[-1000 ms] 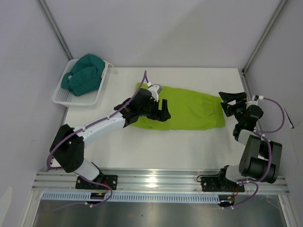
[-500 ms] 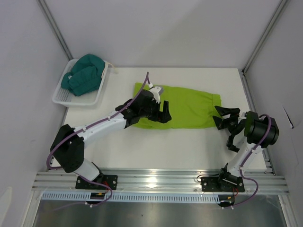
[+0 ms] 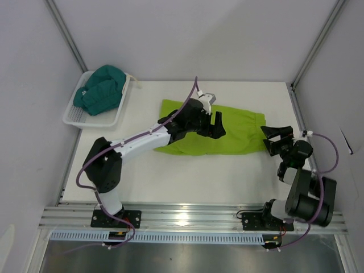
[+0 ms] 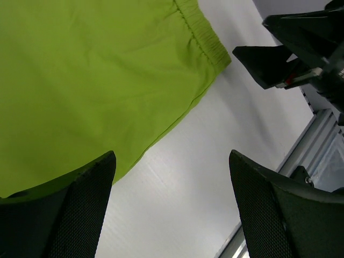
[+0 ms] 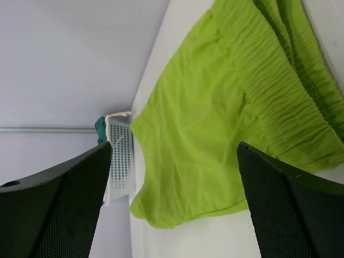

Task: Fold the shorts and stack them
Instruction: Fold the shorts

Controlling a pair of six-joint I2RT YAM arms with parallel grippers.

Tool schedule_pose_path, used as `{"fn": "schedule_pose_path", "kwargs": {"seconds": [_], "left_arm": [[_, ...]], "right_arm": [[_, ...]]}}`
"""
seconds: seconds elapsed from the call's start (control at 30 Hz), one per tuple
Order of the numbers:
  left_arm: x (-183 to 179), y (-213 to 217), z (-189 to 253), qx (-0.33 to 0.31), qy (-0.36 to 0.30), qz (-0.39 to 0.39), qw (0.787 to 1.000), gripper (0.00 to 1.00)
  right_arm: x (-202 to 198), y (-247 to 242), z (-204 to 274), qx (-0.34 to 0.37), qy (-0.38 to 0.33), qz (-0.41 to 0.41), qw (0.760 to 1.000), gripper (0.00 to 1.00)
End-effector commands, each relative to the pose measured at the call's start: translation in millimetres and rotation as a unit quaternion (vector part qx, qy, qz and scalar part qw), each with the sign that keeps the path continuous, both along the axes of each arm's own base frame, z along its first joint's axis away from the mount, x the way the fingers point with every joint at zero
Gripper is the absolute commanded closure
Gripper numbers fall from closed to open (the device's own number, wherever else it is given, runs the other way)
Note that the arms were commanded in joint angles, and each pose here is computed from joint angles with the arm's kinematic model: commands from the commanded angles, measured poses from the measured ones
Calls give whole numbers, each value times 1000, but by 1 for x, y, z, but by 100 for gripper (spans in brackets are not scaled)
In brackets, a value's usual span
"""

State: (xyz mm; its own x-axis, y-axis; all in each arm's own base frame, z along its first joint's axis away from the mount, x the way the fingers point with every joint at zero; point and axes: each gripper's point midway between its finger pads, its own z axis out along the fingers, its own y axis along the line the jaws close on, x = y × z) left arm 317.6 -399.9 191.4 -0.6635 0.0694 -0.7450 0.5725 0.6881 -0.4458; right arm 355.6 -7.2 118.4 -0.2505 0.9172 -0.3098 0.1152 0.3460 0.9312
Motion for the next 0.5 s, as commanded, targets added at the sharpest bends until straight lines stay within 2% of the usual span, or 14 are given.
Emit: {"fn": "schedule_pose_path", "kwargs": {"seconds": [0.0, 0.03, 0.07, 0.13, 0.27, 0.47], "left_arm": [[8, -41, 4, -64, 7, -16, 998, 12], [8, -48, -1, -70, 15, -20, 997, 12], [12, -58, 4, -97, 11, -19, 995, 12], [14, -71, -14, -111, 31, -18, 993, 12], [9, -100, -30, -163, 72, -24, 984, 14], [2, -124, -47, -157, 82, -23, 984, 14]], "right_arm": [[-22, -9, -11, -58, 54, -22, 997, 1], [-31, -9, -19, -60, 80, -23, 995, 1], [-34, -12, -8, -71, 70, -32, 994, 1], [-45, -18, -17, -63, 97, -42, 992, 0], [-54, -19, -21, -44, 103, -18, 994, 1], [-56, -19, -41, -5, 121, 3, 993, 0]]}}
